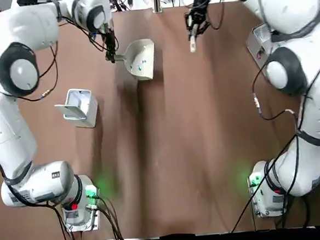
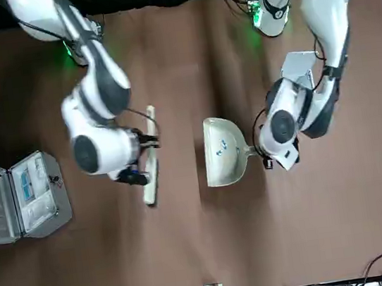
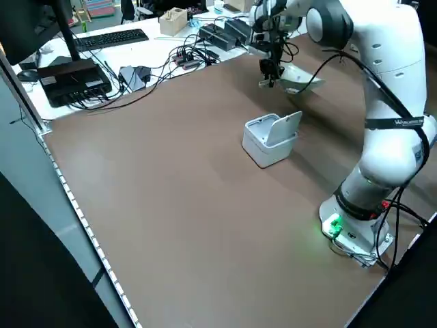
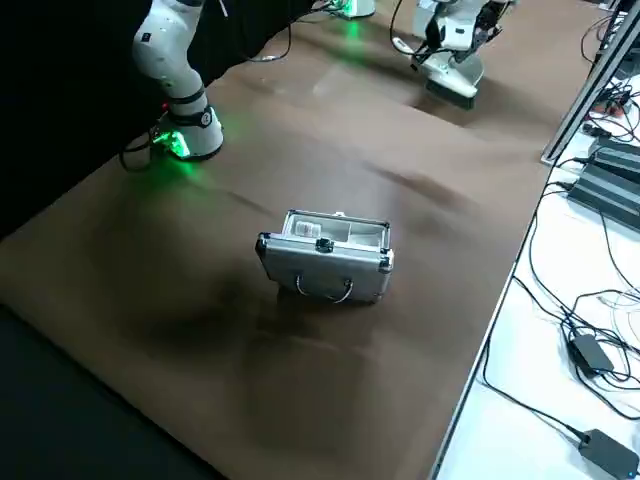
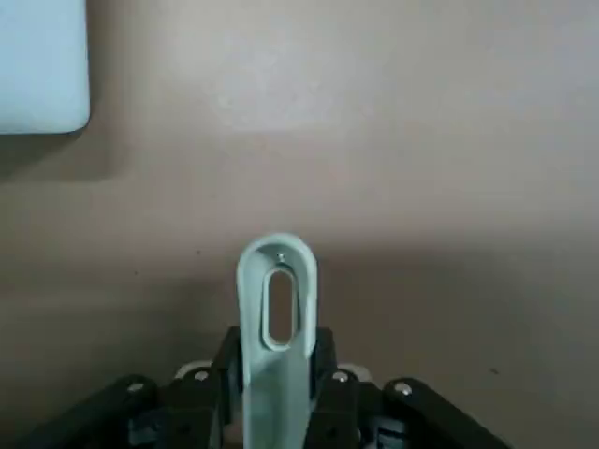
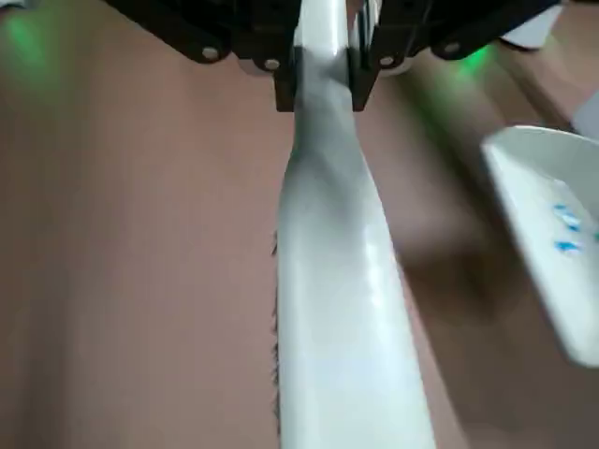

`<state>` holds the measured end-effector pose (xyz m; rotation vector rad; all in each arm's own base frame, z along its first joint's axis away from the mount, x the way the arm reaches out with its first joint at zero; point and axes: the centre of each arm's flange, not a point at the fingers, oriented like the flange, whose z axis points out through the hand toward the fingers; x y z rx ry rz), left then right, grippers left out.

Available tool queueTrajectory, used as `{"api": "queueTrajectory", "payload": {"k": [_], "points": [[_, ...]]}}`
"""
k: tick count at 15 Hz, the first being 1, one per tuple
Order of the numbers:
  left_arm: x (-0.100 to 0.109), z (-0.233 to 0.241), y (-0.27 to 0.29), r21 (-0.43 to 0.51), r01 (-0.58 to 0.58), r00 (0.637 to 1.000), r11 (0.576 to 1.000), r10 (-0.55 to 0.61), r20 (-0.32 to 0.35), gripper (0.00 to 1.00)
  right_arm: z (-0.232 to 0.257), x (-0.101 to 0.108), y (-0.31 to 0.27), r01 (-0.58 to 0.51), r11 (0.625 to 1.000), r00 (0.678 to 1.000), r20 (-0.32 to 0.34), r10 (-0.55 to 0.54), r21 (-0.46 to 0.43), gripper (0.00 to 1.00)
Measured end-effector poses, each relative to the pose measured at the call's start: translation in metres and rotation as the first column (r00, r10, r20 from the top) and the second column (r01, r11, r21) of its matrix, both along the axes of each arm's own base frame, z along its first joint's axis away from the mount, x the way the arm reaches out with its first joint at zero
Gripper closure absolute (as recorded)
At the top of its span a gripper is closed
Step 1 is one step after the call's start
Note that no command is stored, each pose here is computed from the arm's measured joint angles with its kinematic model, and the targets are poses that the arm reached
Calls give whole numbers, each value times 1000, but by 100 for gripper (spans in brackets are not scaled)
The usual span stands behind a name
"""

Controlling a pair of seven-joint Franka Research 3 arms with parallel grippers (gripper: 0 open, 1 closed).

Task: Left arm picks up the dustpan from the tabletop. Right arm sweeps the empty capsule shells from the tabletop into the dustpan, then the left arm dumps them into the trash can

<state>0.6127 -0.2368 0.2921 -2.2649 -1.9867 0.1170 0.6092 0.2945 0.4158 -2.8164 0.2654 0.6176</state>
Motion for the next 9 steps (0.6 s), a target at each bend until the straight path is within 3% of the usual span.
{"api": "queueTrajectory", "payload": {"k": [5,9], "points": [[24,49,64,-139,29,999,990,-23,42,67,-3,-30,-103,-48,997,994,-94,53,58,74],[39,68,92,-190,25,997,981,-12,71,67,-53,-54,-107,-96,994,980,-173,102,46,74]]}}
